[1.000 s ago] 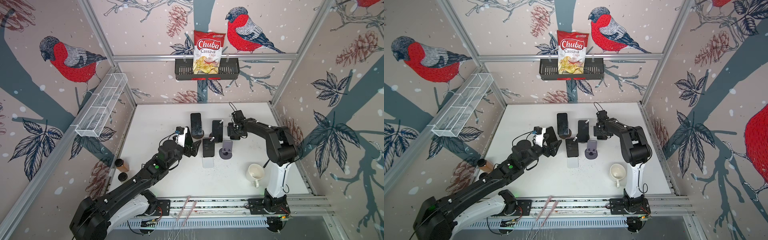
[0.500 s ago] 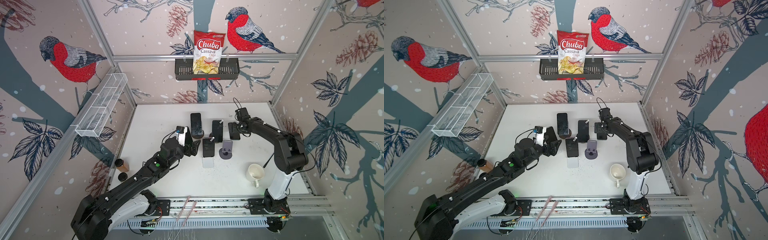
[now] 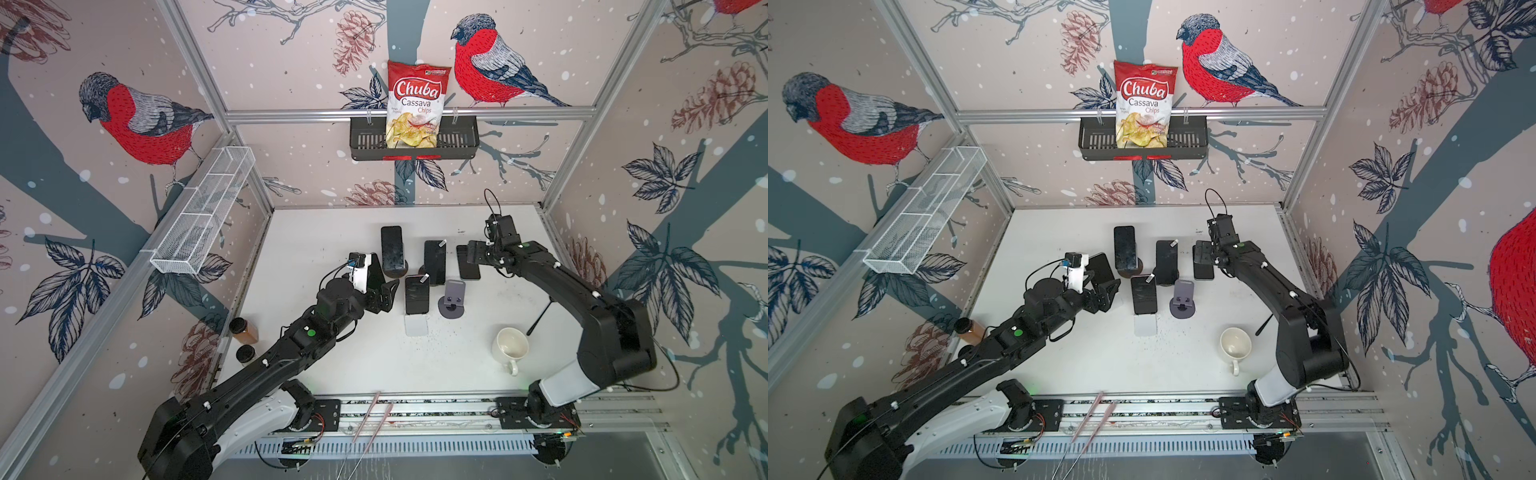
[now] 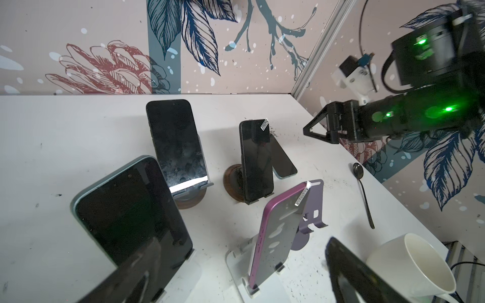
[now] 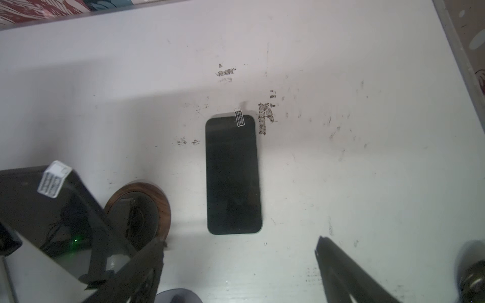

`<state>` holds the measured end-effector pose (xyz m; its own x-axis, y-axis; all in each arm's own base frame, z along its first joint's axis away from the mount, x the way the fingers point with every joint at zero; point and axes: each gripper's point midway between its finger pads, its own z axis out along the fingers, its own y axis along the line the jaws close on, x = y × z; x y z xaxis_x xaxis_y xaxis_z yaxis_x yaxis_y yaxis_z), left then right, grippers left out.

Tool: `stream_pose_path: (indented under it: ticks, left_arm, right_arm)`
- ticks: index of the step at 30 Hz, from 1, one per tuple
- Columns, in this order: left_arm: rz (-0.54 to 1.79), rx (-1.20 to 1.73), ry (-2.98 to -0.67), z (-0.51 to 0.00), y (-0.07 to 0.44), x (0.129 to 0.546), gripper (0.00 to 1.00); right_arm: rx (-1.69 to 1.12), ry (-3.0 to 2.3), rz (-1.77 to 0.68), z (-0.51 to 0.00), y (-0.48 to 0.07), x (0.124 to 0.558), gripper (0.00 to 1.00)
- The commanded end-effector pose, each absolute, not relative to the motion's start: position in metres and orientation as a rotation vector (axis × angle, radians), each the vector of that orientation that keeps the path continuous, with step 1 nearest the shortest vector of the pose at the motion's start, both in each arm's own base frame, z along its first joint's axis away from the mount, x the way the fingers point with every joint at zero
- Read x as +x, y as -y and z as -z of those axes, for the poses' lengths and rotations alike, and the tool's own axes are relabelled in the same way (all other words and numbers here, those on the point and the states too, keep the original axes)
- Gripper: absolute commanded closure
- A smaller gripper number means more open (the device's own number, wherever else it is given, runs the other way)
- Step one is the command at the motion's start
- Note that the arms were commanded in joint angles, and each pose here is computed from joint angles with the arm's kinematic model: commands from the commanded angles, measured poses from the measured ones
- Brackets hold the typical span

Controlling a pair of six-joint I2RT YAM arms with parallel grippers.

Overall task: Remove the phone from the phone stand
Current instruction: 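Move the right gripper back toward the empty dark stand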

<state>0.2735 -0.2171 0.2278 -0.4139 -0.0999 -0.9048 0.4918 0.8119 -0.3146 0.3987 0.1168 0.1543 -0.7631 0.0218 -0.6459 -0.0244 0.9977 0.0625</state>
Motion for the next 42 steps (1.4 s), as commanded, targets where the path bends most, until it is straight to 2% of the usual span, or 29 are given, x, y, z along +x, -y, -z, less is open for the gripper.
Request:
stream_pose_path:
  ticks: [1, 11, 18, 27, 36, 42]
  left_arm:
    - [0.665, 0.267, -1.934, -0.223, 0.216, 0.275, 0.03]
    - [0.674, 0.279, -2.003, -0.209, 0.223, 0.276, 0.03]
    - [0.668, 0.284, -1.984, -0.215, 0.222, 0.277, 0.03]
    - [0.664, 0.294, -1.96, -0.221, 0.222, 0.277, 0.03]
    - [0.658, 0.308, -1.962, -0.216, 0.224, 0.278, 0.03]
    - [0.63, 0.308, -1.96, -0.215, 0.221, 0.28, 0.03]
  right_arm:
    - [0.046, -2.385, -0.072, -0.169, -0.114, 0.389, 0.08]
    - [-0.015, -2.265, -0.145, -0.208, -0.13, 0.339, 0.07]
    - [-0.096, -2.254, -0.232, -0.216, -0.153, 0.314, 0.05]
    - [-0.166, -2.317, -0.257, -0.188, -0.181, 0.295, 0.04]
    - [-0.168, -2.393, -0.299, -0.153, -0.196, 0.292, 0.04]
    - [-0.171, -2.448, -0.239, -0.128, -0.2, 0.295, 0.05]
